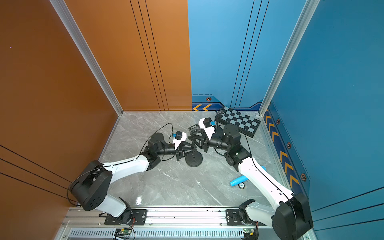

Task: Assemble a microphone stand
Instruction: Screw the microphone stand pole into the microphone stand base.

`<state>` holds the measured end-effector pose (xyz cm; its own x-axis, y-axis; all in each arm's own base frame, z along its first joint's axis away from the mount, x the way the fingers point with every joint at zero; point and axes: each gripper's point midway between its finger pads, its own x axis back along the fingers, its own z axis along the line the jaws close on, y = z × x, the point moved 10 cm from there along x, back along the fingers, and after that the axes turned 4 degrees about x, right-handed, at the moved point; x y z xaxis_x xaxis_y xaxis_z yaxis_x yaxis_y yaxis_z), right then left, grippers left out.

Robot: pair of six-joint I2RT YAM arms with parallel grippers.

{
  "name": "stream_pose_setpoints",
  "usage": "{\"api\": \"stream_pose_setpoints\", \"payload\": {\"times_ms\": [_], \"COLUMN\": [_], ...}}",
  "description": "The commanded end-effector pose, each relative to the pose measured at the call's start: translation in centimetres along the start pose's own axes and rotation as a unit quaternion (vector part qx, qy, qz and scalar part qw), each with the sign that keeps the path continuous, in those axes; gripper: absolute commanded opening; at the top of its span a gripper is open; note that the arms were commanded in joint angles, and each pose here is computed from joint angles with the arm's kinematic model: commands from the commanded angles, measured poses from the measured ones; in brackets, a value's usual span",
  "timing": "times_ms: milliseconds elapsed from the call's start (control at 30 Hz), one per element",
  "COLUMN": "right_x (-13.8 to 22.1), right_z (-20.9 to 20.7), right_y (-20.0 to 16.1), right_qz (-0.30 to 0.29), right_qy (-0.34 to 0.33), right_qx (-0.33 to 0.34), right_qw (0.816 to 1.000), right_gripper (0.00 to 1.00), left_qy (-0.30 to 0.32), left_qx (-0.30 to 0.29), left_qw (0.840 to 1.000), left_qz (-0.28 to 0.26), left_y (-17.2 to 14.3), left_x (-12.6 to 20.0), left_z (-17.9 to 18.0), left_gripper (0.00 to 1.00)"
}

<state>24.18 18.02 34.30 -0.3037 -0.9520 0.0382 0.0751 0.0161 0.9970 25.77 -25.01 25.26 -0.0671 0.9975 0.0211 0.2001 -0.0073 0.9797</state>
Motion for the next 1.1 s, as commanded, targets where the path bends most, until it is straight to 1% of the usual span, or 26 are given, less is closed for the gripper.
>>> {"api": "stream_pose_setpoints", "payload": {"times_ms": [0,67,167,233,267,367,400,433,467,533,600,667,733,833,900,1067], "right_x": [0.4,0.5,0.6,0.6,0.6,0.5,0.5,0.5,0.5,0.4,0.4,0.4,0.2,-0.6,-1.0,-2.0], "right_z": [1.7,1.8,1.8,1.8,1.8,1.7,1.5,1.2,0.8,0.1,-0.4,-0.5,-0.7,-1.7,-2.3,-3.3], "right_y": [1.7,1.8,2.0,2.1,2.2,2.2,1.9,1.7,1.2,0.0,-1.3,-2.7,-3.9,-5.8,-7.4,-10.8], "right_qz": [-0.010,-0.008,-0.004,-0.004,-0.004,0.001,0.006,0.011,0.020,0.028,0.015,-0.027,-0.063,-0.054,-0.057,-0.060], "right_qy": [0.053,0.054,0.062,0.068,0.071,0.069,0.054,0.034,0.009,-0.043,-0.097,-0.138,-0.171,-0.205,-0.220,-0.228], "right_qx": [0.026,0.033,0.037,0.037,0.037,0.036,0.034,0.030,0.028,0.024,0.032,0.062,0.074,0.059,0.051,0.029], "right_qw": [0.998,0.998,0.997,0.997,0.997,0.997,0.998,0.999,0.999,0.998,0.995,0.988,0.980,0.976,0.972,0.971], "right_gripper": [0.35,0.34,0.25,0.17,0.11,0.06,0.05,0.03,0.02,0.00,0.00,0.00,0.00,0.00,0.00,0.00], "left_qy": [-0.019,-0.020,-0.033,-0.042,-0.046,-0.047,-0.037,-0.023,-0.003,0.048,0.099,0.131,0.137,0.137,0.154,0.179], "left_qx": [0.008,0.008,0.010,0.013,0.015,0.022,0.025,0.028,0.030,0.034,0.029,0.022,0.016,-0.027,-0.045,-0.042], "left_qw": [1.000,1.000,0.999,0.999,0.999,0.999,0.999,0.999,1.000,0.998,0.995,0.991,0.990,0.990,0.986,0.983], "left_qz": [-0.003,-0.003,0.000,0.003,0.004,0.008,0.007,0.005,0.002,-0.006,-0.011,-0.010,-0.003,0.028,0.039,0.005], "left_y": [0.9,0.9,0.9,0.8,0.7,0.4,0.3,0.2,0.1,-0.1,-0.5,-0.9,-1.5,-3.5,-4.9,-7.6], "left_x": [-0.3,-0.3,-0.3,-0.4,-0.5,-0.5,-0.4,-0.2,0.1,0.6,1.1,1.4,1.2,0.1,-0.5,-0.4], "left_z": [0.0,0.0,-0.1,-0.1,0.0,0.2,0.4,0.7,1.0,1.6,2.1,2.5,2.9,3.5,3.9,5.3], "left_gripper": [0.00,0.00,0.00,0.00,0.00,0.00,0.05,0.17,0.47,1.00,0.98,0.98,0.98,0.98,0.98,0.98]}}
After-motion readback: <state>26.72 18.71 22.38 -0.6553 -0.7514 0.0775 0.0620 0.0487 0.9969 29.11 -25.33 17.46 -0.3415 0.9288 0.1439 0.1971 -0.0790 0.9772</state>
